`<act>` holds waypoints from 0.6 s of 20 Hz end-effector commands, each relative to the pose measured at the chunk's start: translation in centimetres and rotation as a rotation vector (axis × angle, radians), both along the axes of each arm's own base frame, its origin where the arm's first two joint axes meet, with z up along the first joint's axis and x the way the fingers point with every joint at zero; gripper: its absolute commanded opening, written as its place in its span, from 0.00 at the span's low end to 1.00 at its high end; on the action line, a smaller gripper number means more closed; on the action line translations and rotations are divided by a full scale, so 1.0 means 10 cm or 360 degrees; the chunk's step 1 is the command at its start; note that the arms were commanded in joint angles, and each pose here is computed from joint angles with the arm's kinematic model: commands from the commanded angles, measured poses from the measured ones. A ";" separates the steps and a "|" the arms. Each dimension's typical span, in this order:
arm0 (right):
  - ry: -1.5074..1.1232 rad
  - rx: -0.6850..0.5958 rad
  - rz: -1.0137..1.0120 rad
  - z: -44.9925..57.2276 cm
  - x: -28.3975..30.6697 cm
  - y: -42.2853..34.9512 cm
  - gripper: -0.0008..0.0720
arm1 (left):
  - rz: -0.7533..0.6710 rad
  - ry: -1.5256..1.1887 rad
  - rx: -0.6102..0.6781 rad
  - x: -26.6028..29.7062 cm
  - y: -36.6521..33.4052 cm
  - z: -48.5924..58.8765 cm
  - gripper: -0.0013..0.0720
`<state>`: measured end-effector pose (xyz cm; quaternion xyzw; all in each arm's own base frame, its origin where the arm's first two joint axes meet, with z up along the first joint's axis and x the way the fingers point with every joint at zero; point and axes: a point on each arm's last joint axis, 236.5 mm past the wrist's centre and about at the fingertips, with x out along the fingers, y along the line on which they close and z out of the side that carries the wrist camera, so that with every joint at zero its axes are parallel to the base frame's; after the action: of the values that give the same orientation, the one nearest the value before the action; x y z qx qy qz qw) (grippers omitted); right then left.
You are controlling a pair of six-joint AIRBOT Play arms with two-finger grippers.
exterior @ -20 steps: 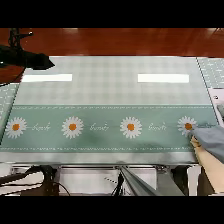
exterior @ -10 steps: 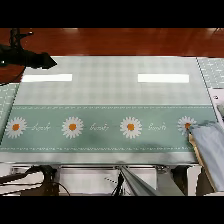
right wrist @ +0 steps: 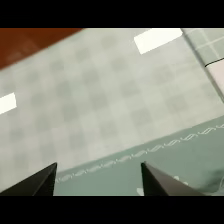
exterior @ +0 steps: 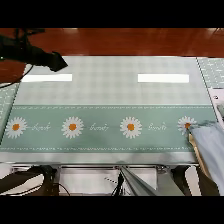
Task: Fold the shirts.
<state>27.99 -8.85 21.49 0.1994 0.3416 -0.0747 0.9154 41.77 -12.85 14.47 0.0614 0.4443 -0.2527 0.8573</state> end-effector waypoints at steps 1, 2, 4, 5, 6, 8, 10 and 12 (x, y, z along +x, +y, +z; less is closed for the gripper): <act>0.0342 -0.0233 0.0301 -0.60 0.10 0.38 0.84 | -0.0037 0.0021 0.0309 -0.21 -0.15 -0.10 0.90; 0.0422 -0.0225 0.0369 -0.75 0.17 0.51 0.84 | 0.0008 -0.0004 0.0413 -0.20 -0.13 -0.11 0.89; 0.0506 -0.0168 0.0463 -0.95 0.32 0.76 0.84 | 0.0148 -0.0058 0.0543 -0.17 -0.08 -0.09 0.90; 0.0523 -0.0148 0.0493 -1.02 0.39 0.87 0.84 | 0.0180 -0.0049 0.0518 -0.18 -0.12 -0.09 0.90; 0.0526 -0.0146 0.0523 -1.07 0.44 0.94 0.84 | 0.0200 -0.0032 0.0473 -0.20 -0.18 -0.09 0.90; 0.0468 -0.0175 0.0568 -1.08 0.59 1.04 0.85 | 0.0182 -0.0030 0.0411 -0.19 -0.28 -0.10 0.90; 0.0412 -0.0191 0.0576 -1.05 0.69 1.08 0.85 | 0.0180 -0.0017 0.0415 -0.17 -0.29 -0.14 0.90; 0.0404 -0.0237 0.0557 -1.05 0.71 1.02 0.85 | 0.0179 0.0017 0.0434 -0.16 -0.28 -0.24 0.90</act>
<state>34.02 1.18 11.18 0.0753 0.4874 0.0390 0.8691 39.95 -15.58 12.78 0.1525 0.4759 -0.1505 0.8530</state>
